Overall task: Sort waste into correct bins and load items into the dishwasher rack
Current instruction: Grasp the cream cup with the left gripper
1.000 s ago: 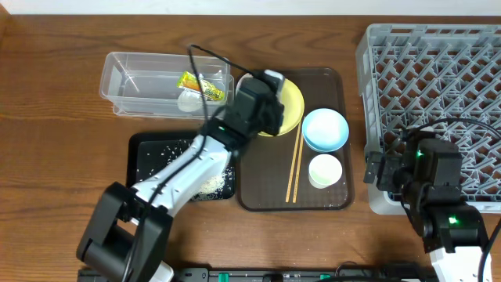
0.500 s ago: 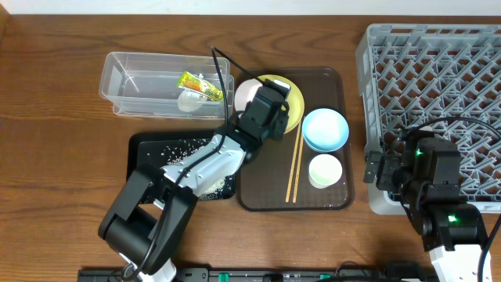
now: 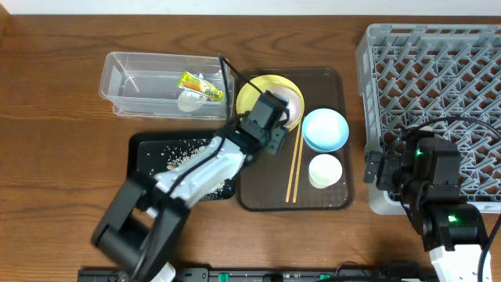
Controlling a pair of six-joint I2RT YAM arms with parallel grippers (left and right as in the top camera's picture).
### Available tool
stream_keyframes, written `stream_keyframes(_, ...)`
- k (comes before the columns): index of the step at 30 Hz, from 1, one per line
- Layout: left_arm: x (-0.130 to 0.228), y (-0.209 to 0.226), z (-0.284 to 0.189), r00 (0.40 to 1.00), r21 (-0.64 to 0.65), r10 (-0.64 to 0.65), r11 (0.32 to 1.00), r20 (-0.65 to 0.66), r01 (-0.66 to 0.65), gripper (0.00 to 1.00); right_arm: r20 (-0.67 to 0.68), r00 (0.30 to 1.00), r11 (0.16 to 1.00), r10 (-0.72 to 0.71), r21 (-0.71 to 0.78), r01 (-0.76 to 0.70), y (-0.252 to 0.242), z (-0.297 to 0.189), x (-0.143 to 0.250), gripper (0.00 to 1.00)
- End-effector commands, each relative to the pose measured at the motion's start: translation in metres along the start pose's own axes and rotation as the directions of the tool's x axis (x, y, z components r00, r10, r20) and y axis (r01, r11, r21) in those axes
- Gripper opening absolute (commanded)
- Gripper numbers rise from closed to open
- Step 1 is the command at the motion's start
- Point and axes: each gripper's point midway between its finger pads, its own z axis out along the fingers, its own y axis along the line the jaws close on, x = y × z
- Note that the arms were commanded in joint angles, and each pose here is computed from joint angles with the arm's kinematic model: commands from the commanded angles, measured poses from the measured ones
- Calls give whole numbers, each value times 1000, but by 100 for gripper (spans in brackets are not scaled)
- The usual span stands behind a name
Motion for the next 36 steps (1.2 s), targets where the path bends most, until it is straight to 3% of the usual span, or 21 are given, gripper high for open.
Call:
stream_keyframes(1,-31,-9,-51,995,65,-13,998,96,7,70,24,1000,1000,3,-11,-3,4,-5,-8,99)
stream_keyframes(6,-33,-61,-93,995,375,-11,927,100,-28,70,23,1000,1000,3,-11,-3,4,-5,-8,99)
stream_keyframes(8,-31,-72,-97,996,440,-59,898,65,24,70,24,1000,1000,3,-11,-3,4,-5,-8,99)
stream_keyframes(13,-14,-86,-81,988,450,-147,879,-55,156,69,24,1000,1000,3,-11,-3,4,-5,-8,99)
stream_keyframes(23,41,-134,-43,971,452,-62,877,-231,163,68,23,1000,1000,3,-11,-3,4,-5,-8,99)
stream_keyframes(25,51,-138,-34,964,445,-48,880,-260,164,62,23,1000,1000,3,-11,-3,4,-5,-8,99)
stream_keyframes(33,49,-123,-29,959,420,-82,887,-271,195,13,23,1000,1000,3,-11,-3,4,-5,-8,99)
stream_keyframes(36,39,-107,-34,956,407,-126,884,-264,230,6,27,1000,1000,3,-12,-3,4,-5,-9,99)
